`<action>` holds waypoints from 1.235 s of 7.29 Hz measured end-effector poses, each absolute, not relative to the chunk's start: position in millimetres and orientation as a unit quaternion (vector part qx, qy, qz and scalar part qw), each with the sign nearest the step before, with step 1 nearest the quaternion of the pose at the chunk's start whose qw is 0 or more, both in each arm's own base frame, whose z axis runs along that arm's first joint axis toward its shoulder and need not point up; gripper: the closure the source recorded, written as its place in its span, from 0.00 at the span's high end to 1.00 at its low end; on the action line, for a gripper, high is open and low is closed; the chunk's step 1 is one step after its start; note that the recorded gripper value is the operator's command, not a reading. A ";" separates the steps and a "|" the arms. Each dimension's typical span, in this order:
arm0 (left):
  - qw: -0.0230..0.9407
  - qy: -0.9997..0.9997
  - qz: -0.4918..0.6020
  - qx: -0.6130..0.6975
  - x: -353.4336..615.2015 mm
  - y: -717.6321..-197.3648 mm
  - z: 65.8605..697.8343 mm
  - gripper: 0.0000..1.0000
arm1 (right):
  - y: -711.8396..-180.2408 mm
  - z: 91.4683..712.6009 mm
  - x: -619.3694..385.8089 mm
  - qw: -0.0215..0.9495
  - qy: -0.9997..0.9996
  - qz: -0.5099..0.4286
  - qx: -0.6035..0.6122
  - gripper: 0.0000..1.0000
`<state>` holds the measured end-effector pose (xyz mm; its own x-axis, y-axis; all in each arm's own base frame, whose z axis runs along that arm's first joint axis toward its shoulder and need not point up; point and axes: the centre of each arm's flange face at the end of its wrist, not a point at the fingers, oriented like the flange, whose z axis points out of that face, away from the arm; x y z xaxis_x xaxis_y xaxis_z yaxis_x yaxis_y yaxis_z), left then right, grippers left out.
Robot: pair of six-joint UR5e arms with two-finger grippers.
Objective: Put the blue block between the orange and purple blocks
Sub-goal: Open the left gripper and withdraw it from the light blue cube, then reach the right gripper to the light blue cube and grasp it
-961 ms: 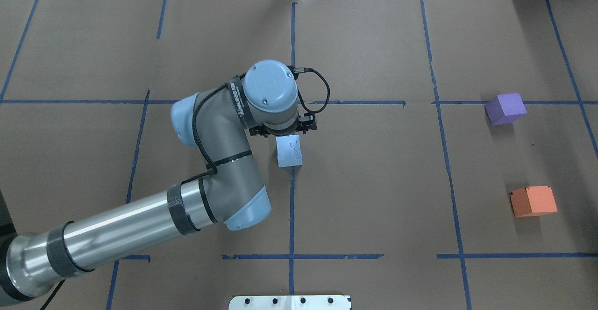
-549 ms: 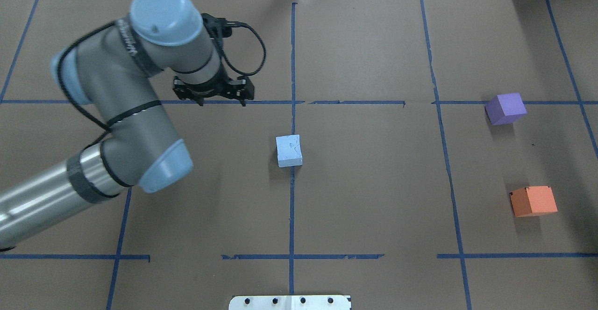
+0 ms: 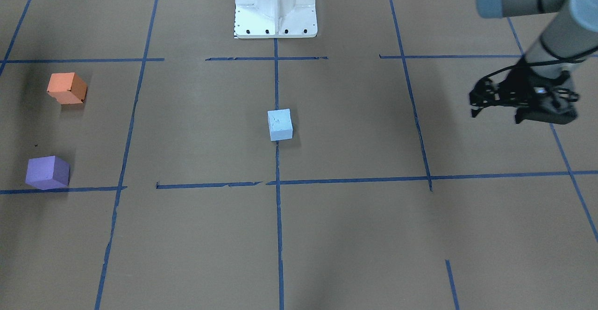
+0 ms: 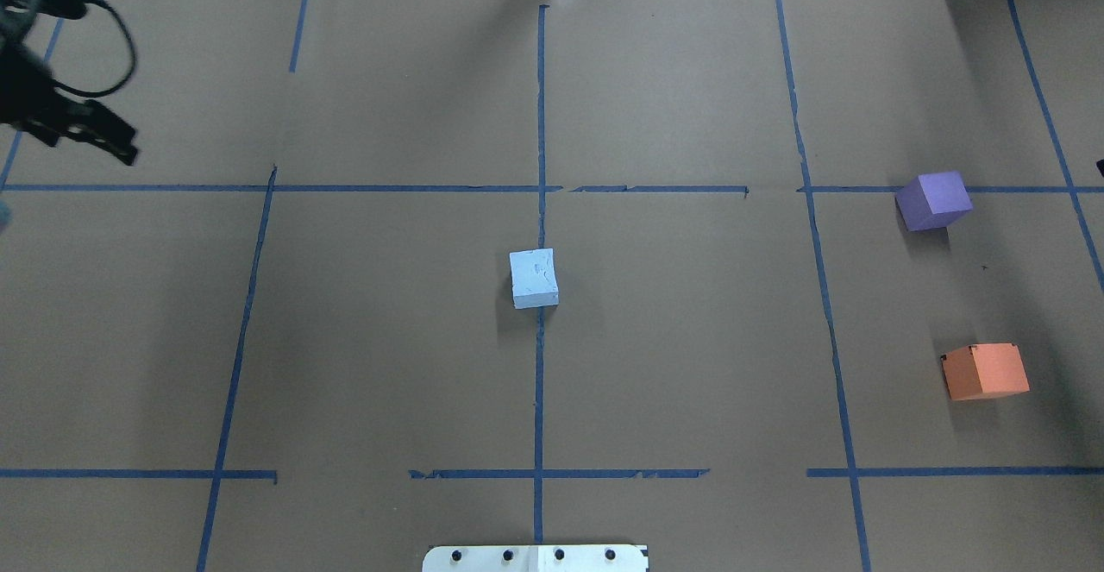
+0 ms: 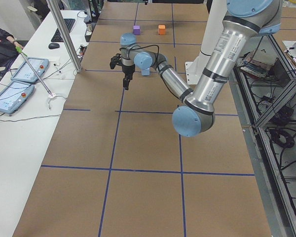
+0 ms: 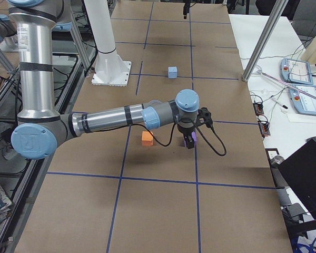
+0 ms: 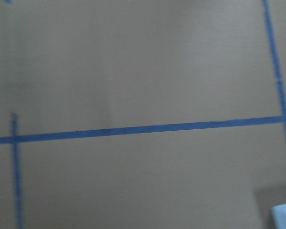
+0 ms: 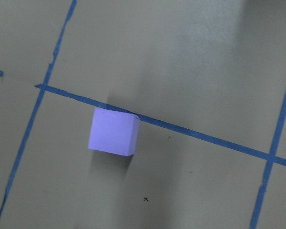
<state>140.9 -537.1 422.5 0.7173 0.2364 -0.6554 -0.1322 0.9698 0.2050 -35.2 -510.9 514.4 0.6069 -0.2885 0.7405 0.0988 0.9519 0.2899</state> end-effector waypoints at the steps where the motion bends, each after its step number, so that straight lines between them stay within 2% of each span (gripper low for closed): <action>1: 0.928 0.352 0.106 0.067 80.0 -530.3 477.2 1.00 | -529.0 481.1 -68.7 0.886 -0.442 -0.101 0.103 1.00; 4: 0.929 0.361 0.077 0.036 -42.7 -457.7 609.9 1.00 | -552.8 361.9 -219.7 0.879 -0.466 -0.076 0.067 1.00; 6: 0.918 0.392 0.055 0.034 -62.8 -422.1 632.9 1.00 | -538.9 286.1 -320.9 0.884 -0.461 -0.061 0.049 1.00; 9: 0.915 0.402 0.037 0.031 -64.9 -416.6 631.7 1.00 | -509.0 189.0 -467.3 0.899 -0.436 -0.025 0.044 1.00</action>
